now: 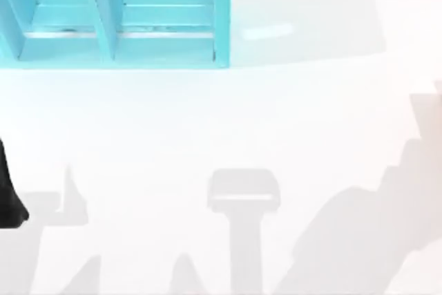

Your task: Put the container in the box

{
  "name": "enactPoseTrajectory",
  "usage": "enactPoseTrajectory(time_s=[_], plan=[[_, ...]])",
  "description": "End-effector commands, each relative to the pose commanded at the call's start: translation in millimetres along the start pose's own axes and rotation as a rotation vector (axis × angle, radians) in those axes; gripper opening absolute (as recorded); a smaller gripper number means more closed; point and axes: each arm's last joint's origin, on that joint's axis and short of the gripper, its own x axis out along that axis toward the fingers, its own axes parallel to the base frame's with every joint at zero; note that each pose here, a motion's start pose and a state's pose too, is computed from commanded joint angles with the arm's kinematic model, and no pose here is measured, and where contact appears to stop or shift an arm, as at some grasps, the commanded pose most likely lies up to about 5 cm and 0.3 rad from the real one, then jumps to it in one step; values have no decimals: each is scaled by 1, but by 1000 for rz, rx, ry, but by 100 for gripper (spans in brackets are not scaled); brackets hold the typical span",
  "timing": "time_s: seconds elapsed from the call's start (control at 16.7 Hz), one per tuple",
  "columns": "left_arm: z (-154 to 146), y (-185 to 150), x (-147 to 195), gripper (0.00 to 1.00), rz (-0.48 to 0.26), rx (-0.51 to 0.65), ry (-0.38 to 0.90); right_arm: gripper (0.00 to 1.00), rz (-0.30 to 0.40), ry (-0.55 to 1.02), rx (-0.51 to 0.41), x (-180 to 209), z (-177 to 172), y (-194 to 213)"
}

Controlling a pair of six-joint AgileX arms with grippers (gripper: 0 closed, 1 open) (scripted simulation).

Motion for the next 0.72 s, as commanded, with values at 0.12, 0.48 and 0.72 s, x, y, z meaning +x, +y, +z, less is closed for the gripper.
enactPoseTrajectory(time_s=[0.12, 0.48, 0.72], plan=[[0, 0, 0, 100, 0, 0, 0, 68, 0, 0, 0, 0, 0, 0], [0, 0, 0, 100, 0, 0, 0, 100, 0, 0, 0, 0, 0, 0], [0, 0, 0, 100, 0, 0, 0, 100, 0, 0, 0, 0, 0, 0]])
